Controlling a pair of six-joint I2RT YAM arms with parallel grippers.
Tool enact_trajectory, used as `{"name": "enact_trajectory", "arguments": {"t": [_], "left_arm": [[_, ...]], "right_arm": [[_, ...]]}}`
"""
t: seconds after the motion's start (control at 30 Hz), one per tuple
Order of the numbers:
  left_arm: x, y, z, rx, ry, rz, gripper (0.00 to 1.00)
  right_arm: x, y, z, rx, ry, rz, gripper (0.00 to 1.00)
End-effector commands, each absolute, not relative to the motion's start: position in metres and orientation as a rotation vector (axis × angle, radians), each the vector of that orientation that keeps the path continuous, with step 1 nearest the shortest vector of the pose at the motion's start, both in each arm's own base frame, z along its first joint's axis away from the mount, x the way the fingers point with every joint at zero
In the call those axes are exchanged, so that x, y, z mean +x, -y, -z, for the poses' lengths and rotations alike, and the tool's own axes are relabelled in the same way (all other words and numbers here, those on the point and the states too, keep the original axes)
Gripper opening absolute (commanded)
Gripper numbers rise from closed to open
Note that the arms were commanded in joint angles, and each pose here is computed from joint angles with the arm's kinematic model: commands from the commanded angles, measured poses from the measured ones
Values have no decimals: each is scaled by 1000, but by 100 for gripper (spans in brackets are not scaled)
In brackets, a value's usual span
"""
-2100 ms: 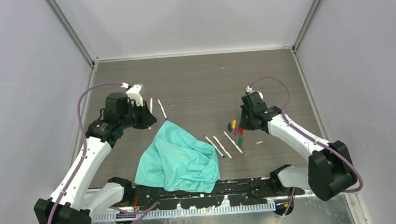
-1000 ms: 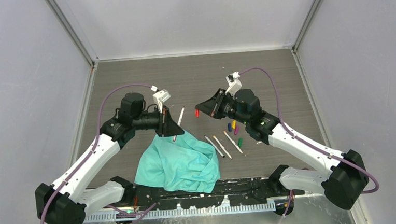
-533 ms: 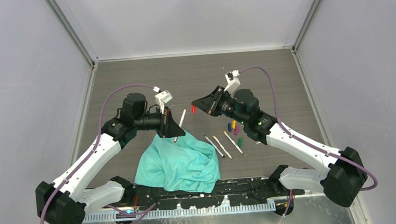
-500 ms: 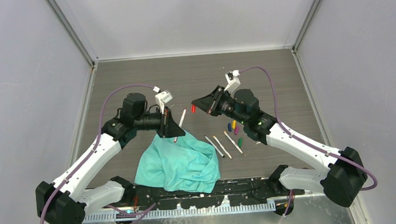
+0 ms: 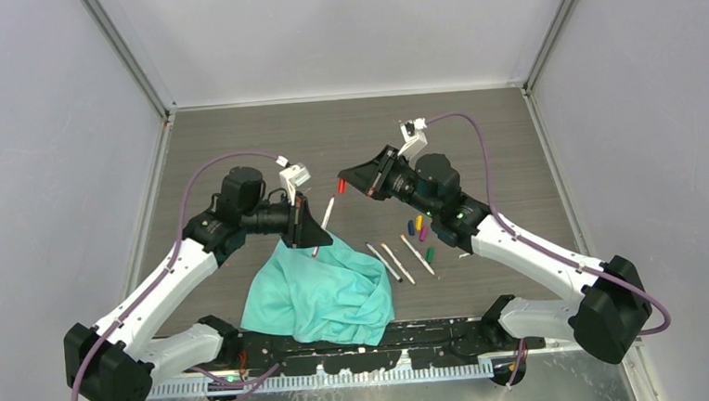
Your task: Insert the pens into the pen caps
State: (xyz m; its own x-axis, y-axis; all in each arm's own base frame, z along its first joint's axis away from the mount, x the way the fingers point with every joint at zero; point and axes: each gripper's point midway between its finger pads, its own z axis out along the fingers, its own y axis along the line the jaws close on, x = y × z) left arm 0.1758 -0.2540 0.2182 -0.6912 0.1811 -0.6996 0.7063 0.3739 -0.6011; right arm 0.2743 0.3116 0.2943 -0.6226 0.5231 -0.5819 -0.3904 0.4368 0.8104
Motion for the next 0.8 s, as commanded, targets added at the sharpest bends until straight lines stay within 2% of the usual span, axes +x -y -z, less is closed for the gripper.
{"name": "enact_trajectory", "arguments": {"t": [0.0, 0.77], "left_arm": [[173, 258, -230, 813, -2050, 1321, 0], [173, 258, -229, 812, -2053, 1306, 0]], "right_arm": [[276, -316, -342, 80, -1671, -1371, 0], [268, -326, -337, 35, -1693, -1395, 1]]}}
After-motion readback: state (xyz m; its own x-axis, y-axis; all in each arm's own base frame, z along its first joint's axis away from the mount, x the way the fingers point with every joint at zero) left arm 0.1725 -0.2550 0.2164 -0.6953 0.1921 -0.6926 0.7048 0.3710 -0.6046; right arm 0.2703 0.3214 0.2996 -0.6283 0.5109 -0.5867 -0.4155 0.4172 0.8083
